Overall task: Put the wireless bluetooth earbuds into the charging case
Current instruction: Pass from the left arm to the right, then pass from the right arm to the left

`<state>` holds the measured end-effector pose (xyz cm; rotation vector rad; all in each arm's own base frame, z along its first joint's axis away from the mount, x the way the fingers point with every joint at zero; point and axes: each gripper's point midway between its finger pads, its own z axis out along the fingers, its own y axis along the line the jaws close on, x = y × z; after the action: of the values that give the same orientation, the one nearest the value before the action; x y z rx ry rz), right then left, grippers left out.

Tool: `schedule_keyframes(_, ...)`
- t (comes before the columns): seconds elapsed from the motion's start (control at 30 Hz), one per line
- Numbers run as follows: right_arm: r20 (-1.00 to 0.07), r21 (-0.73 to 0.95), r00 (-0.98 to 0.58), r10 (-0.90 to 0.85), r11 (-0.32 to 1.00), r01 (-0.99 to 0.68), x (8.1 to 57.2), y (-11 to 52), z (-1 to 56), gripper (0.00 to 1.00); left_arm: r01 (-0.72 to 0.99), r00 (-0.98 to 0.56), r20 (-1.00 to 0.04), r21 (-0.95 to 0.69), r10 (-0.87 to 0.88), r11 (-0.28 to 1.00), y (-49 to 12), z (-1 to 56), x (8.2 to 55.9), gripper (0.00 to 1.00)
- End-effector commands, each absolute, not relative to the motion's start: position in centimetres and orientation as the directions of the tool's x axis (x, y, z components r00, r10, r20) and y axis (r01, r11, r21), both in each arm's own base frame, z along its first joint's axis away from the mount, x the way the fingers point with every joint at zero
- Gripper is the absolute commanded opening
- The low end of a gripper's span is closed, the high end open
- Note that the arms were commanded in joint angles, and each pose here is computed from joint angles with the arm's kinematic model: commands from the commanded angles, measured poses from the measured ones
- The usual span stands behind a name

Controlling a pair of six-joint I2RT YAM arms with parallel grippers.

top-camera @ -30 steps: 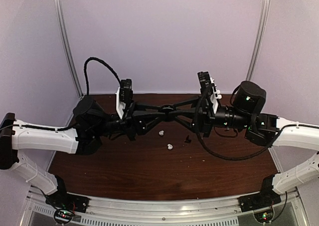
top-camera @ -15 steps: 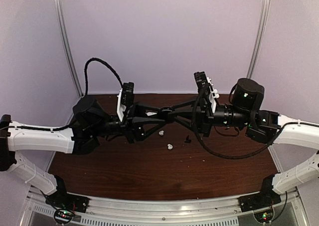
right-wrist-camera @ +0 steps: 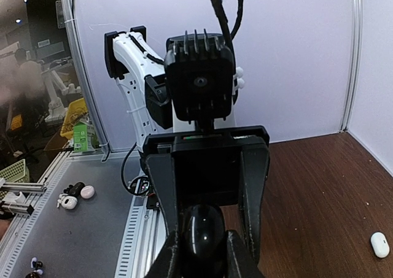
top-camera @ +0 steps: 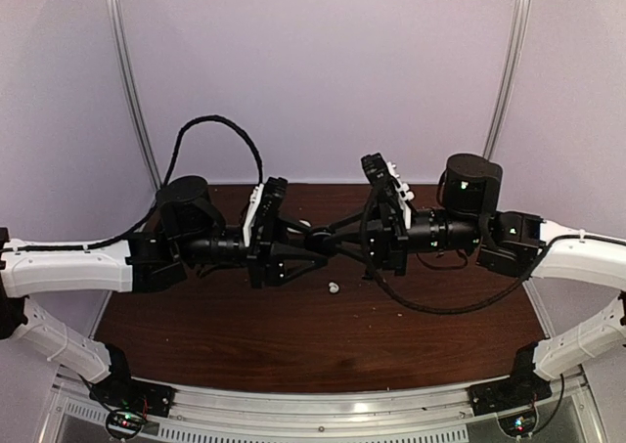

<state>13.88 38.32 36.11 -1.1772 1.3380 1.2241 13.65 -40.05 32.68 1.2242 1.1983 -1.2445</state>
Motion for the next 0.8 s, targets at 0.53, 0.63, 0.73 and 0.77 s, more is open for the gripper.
schedule_keyframes(0.53,-0.993,0.109,-0.108,-0.044,-0.008,-0.994,13.52,38.9,36.84,0.13,0.993,0.012,-1.0,0.013,-0.007,-0.117,-41.06,33.02,12.83,0.29)
schedule_keyframes(0.63,-0.993,0.108,-0.107,-0.042,-0.008,-0.994,13.47,38.89,36.83,0.13,0.993,0.012,-1.0,0.014,-0.011,-0.118,-41.03,33.06,12.79,0.23)
schedule_keyframes(0.73,-0.993,0.109,-0.108,-0.044,-0.01,-0.994,13.44,38.89,36.7,0.13,0.993,0.011,-1.0,0.013,-0.021,-0.115,-40.89,33.12,12.75,0.18)
schedule_keyframes(0.77,-0.993,0.11,-0.109,-0.045,-0.01,-0.994,13.41,38.86,36.65,0.13,0.993,0.011,-1.0,0.014,-0.025,-0.114,-40.84,33.2,12.73,0.17)
